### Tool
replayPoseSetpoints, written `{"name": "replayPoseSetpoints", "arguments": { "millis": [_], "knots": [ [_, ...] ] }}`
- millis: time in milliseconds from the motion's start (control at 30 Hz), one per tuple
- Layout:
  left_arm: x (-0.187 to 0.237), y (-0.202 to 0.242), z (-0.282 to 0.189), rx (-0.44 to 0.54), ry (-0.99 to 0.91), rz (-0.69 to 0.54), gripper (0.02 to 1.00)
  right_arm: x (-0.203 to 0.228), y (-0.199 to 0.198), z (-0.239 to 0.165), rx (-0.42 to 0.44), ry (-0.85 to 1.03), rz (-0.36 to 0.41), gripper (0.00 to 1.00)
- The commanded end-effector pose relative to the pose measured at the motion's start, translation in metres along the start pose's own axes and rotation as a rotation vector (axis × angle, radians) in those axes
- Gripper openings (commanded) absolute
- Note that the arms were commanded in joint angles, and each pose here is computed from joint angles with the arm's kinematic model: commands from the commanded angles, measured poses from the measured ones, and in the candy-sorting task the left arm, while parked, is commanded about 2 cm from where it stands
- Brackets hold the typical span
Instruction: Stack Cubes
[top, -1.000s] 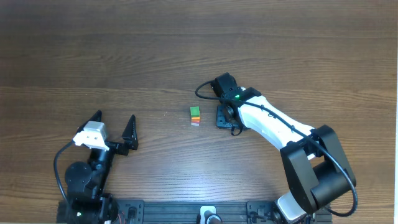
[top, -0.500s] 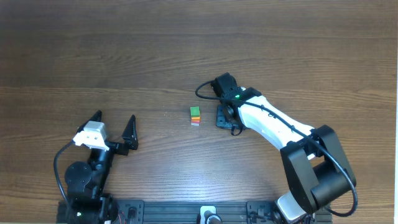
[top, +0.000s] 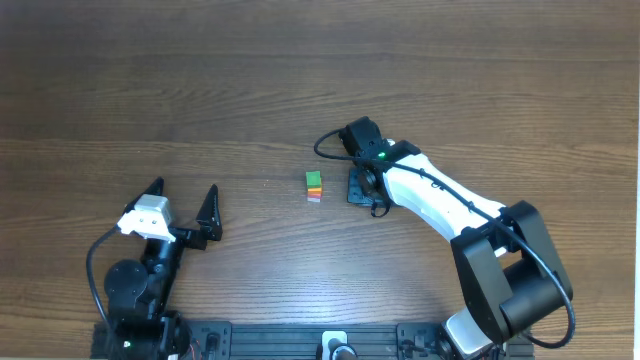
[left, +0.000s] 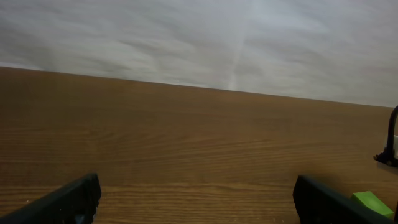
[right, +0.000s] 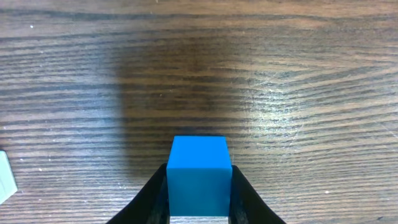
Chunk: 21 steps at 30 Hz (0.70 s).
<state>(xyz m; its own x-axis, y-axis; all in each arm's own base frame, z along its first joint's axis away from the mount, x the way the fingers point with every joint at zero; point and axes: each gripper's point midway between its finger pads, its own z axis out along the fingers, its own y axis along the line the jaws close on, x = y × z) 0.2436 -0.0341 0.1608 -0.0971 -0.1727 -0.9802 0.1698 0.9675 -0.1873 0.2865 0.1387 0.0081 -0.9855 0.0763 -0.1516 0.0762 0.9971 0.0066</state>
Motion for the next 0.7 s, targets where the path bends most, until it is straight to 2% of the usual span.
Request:
{"name": "replayPoseSetpoints", "arguments": {
  "millis": [33,233,467,567,700],
  "knots": [
    [0.001,-0.001,0.000,0.006,-0.001,0.015,1.000,-0.005,0.004,-0.008,-0.020,-0.018,-0.014,0.172],
    [0.001,-0.001,0.000,0.006,-0.001,0.015,1.000,-0.024,0.011,-0.059,-0.048,-0.085,-0.021,0.134],
    [0.001,-0.001,0.000,0.006,-0.001,0.015,1.000,-0.042,0.044,-0.135,-0.049,-0.184,-0.103,0.086],
    [0.001,-0.001,0.000,0.006,-0.001,0.015,1.000,-0.043,0.063,-0.154,-0.082,-0.216,-0.128,0.066],
    [0.001,-0.001,0.000,0.006,-0.001,0.015,1.000,-0.036,0.083,-0.157,-0.113,-0.227,-0.144,0.051]
  ]
}}
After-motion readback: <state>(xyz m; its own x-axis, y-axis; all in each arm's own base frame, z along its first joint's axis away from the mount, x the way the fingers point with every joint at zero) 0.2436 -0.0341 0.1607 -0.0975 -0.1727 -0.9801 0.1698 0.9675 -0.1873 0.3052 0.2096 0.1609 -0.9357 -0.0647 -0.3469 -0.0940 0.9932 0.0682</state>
